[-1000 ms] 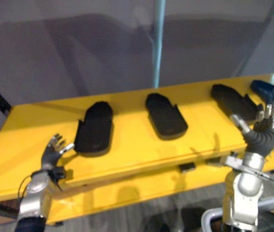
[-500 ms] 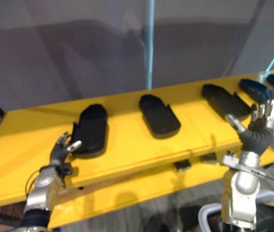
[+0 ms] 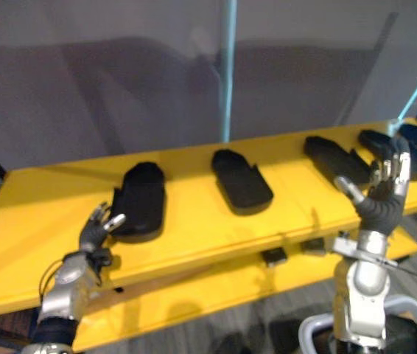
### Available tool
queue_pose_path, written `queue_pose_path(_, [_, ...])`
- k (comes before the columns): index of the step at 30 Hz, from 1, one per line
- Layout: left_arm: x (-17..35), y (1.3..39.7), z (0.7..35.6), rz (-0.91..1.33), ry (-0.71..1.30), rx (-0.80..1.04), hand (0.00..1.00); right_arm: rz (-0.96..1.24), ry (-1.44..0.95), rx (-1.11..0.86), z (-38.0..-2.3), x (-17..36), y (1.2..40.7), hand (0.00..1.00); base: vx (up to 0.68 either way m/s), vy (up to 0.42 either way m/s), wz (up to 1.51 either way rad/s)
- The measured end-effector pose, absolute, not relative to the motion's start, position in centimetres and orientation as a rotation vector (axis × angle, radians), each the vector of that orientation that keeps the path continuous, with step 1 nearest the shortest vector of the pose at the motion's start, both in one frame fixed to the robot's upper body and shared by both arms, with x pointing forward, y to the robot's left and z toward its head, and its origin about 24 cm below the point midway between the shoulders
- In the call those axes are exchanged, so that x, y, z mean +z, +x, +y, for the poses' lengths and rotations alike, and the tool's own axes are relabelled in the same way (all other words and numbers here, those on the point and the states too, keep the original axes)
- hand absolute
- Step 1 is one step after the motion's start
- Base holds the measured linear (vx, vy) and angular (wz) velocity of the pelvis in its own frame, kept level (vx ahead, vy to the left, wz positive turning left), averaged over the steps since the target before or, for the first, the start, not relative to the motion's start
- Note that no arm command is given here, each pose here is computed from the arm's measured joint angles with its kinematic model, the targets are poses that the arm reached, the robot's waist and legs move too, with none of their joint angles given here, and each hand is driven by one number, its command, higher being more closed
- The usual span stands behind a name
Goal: Walk over and take plastic housings, then place them on the shelf
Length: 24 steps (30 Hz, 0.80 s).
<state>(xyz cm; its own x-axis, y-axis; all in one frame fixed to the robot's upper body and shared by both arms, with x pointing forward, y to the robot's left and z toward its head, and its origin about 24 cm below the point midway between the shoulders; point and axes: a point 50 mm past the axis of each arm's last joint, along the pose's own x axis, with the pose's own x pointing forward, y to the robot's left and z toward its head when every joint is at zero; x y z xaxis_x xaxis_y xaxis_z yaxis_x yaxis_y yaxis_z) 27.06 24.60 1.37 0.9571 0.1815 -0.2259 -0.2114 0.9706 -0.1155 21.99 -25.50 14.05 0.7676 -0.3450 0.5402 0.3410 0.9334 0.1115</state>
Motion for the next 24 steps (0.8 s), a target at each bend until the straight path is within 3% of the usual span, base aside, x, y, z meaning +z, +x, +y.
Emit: queue_pose_path(24, [2.7,27.9,22.3,0.208,-0.157,0.119,0.00,-0.571,0.028,-0.381,-25.2,13.6,22.4,0.00,0.00,0.000,0.00])
